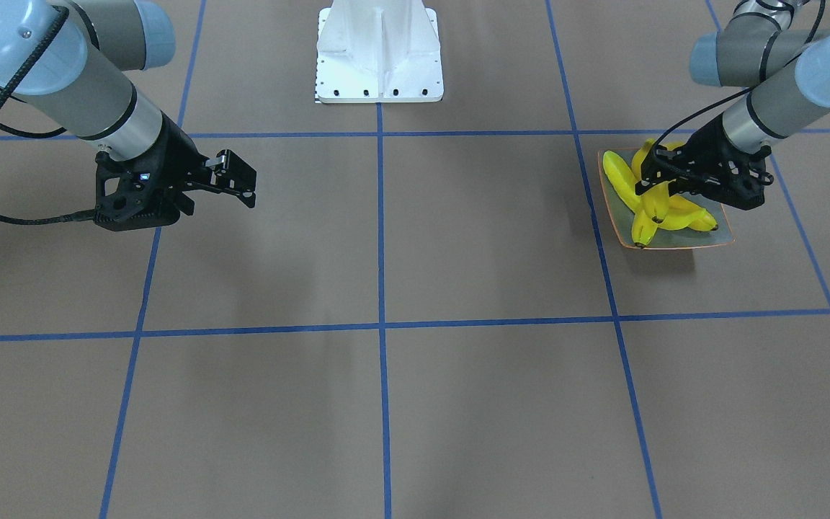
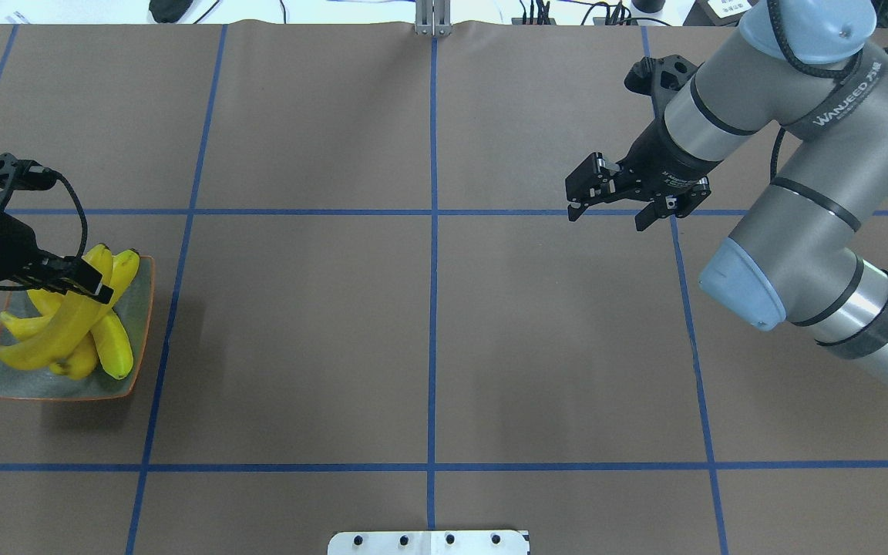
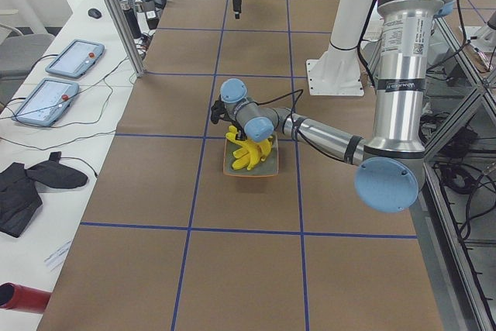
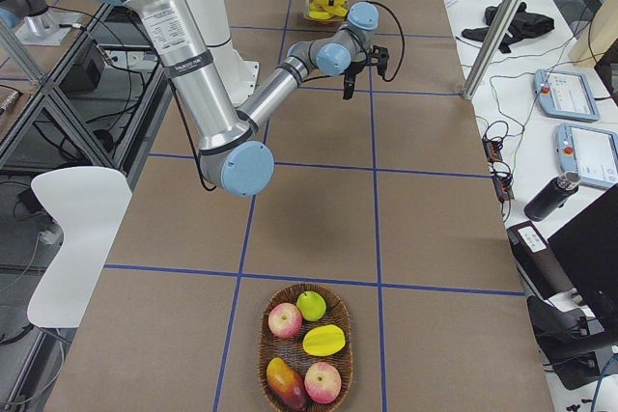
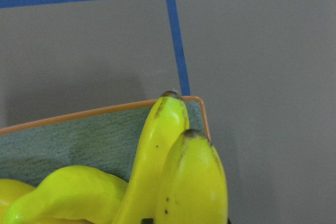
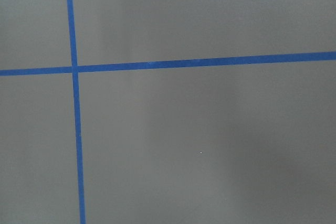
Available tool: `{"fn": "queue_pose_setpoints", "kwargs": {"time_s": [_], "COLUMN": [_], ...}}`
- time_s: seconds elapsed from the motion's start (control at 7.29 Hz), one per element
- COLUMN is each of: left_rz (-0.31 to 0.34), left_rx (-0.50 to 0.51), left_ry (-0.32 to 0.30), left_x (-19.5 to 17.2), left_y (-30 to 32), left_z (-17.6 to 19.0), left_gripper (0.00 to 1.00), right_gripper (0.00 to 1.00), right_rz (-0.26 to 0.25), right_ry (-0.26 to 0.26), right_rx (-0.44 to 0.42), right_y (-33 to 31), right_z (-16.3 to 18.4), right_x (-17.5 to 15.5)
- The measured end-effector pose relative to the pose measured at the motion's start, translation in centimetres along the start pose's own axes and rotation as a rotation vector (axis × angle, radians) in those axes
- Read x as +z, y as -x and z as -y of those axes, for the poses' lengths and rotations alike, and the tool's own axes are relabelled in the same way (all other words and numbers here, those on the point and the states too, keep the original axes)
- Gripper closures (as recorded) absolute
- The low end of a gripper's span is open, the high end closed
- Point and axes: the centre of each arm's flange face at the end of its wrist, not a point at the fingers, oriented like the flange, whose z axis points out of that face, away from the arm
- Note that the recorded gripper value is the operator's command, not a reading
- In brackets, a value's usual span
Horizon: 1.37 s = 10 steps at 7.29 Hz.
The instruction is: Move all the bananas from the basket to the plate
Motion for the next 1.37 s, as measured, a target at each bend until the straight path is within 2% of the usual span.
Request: {"fn": "queue_pose_setpoints", "kwargs": {"time_s": [0.14, 1.1, 1.37], "left_rz": [-0.001, -0.041, -0.022], "left_rx": [0.001, 0.012, -0.033], "left_ry": [0.000, 0.000, -0.055], "left_x": [0.0, -1.3, -4.5], "left_y": [-0.1, -1.5, -0.7], "left_z": [0.0, 0.9, 3.6], "left_gripper": [0.01, 0.01, 0.00], "right_gripper": [0.00, 0.00, 0.00], "right_rz": [0.000, -0.001, -0.016], "right_ry": [0.000, -0.004, -0.042], "right_rx": [0.000, -0.003, -0.011], "right_y": [0.0, 0.0, -0.3], "right_z": [0.0, 0.0, 0.2], "right_x": [0.0, 0.0, -0.4]}}
